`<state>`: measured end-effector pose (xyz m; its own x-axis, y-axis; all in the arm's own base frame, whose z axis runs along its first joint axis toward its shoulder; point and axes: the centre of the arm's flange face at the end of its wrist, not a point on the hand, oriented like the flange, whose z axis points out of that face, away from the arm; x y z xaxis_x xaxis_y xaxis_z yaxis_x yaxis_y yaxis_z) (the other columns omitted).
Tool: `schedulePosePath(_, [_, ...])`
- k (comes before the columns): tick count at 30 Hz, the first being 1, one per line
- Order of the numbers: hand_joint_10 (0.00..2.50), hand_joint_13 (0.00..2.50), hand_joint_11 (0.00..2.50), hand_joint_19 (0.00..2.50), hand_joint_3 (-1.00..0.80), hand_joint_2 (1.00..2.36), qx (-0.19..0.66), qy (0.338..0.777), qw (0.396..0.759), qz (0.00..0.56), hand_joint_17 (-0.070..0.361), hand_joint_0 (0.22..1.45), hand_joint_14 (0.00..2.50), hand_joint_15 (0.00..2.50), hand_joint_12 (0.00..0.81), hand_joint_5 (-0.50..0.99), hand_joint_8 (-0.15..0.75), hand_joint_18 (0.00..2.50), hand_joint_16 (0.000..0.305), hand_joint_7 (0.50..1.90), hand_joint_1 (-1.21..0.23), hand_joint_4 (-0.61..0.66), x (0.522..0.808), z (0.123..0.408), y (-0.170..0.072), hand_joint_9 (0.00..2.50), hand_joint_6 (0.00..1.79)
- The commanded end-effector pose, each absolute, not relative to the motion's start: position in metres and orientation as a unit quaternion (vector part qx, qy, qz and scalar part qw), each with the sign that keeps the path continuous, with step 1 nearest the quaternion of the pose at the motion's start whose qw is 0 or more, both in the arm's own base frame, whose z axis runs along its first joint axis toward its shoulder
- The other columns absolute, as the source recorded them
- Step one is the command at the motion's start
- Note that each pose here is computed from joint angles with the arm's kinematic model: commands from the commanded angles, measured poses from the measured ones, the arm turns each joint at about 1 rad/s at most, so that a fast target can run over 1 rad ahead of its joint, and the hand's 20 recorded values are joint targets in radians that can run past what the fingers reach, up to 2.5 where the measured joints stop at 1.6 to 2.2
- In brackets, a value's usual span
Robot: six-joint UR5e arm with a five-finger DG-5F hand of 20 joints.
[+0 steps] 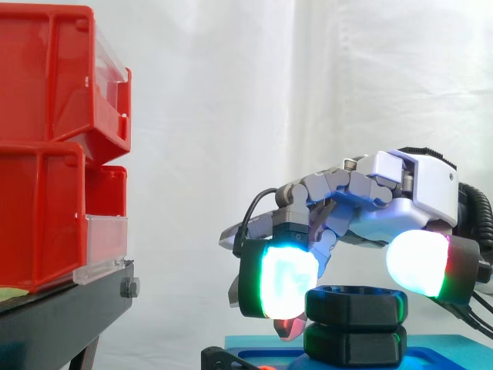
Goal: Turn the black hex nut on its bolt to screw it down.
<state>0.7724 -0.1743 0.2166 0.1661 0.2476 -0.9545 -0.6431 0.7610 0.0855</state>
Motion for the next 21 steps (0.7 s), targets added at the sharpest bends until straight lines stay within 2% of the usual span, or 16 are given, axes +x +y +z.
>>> schedulePosePath(1, [0.01, 0.78, 0.38, 0.19, -0.50, 1.00, -0.177, 0.573, 0.743, 0.298, 0.068, 0.54, 0.01, 0.21, 0.287, -0.06, 0.256, 0.44, 0.030, 1.11, -0.37, 0.17, 0.768, 0.216, -0.185, 1.11, 0.70])
schedulePosePath(3, [0.01, 0.78, 0.38, 0.20, -0.50, 1.00, -0.186, 0.570, 0.744, 0.296, 0.068, 0.54, 0.01, 0.21, 0.286, -0.06, 0.257, 0.44, 0.030, 1.11, -0.37, 0.17, 0.765, 0.217, -0.196, 1.11, 0.69])
schedulePosePath(10, [0.01, 0.78, 0.38, 0.20, -0.50, 1.00, -0.196, 0.563, 0.746, 0.297, 0.068, 0.54, 0.01, 0.22, 0.286, -0.05, 0.256, 0.44, 0.030, 1.17, -0.37, 0.17, 0.762, 0.221, -0.205, 1.10, 0.64])
schedulePosePath(11, [0.01, 0.78, 0.39, 0.20, -0.50, 1.00, -0.197, 0.562, 0.746, 0.298, 0.068, 0.54, 0.01, 0.21, 0.289, -0.05, 0.256, 0.44, 0.030, 1.23, -0.37, 0.18, 0.763, 0.222, -0.205, 1.10, 0.60])
schedulePosePath(21, [0.02, 0.77, 0.38, 0.20, -0.50, 1.00, -0.209, 0.534, 0.759, 0.308, 0.068, 0.54, 0.01, 0.21, 0.286, -0.04, 0.252, 0.44, 0.030, 1.36, -0.37, 0.18, 0.778, 0.245, -0.190, 1.09, 0.50])
